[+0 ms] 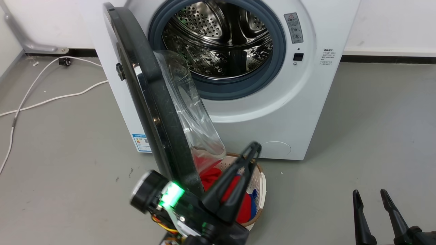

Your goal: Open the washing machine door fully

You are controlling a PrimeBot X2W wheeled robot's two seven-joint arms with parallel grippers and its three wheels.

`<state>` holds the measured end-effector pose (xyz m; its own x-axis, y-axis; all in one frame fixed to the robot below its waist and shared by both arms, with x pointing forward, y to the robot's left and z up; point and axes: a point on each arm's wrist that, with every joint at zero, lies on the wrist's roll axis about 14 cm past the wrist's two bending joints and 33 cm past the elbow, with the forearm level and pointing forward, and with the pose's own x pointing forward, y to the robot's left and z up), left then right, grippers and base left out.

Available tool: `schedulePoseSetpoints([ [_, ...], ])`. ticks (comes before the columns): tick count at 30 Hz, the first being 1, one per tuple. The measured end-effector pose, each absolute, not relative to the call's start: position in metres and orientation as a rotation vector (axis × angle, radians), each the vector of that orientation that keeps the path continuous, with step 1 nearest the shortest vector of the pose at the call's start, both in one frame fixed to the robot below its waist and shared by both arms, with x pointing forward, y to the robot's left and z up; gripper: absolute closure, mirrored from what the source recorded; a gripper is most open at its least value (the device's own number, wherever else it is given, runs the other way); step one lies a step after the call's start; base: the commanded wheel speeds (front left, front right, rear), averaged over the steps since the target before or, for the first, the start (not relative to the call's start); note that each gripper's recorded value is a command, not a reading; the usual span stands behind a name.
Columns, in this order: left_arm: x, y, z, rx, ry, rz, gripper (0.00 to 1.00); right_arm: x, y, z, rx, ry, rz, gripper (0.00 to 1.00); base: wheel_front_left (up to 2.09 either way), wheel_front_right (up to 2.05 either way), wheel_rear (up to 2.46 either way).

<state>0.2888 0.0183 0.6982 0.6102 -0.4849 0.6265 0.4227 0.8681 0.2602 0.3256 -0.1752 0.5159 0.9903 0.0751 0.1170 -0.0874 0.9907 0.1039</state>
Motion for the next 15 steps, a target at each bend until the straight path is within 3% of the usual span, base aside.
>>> schedulePoseSetpoints([
  [15, 0.300, 0.009, 0.581, 0.059, -0.348, -0.564, 1.00, 0.335, -0.170, 0.508, 0.111, -0.087, 0.098, 0.00, 0.00, 0.00, 0.00],
])
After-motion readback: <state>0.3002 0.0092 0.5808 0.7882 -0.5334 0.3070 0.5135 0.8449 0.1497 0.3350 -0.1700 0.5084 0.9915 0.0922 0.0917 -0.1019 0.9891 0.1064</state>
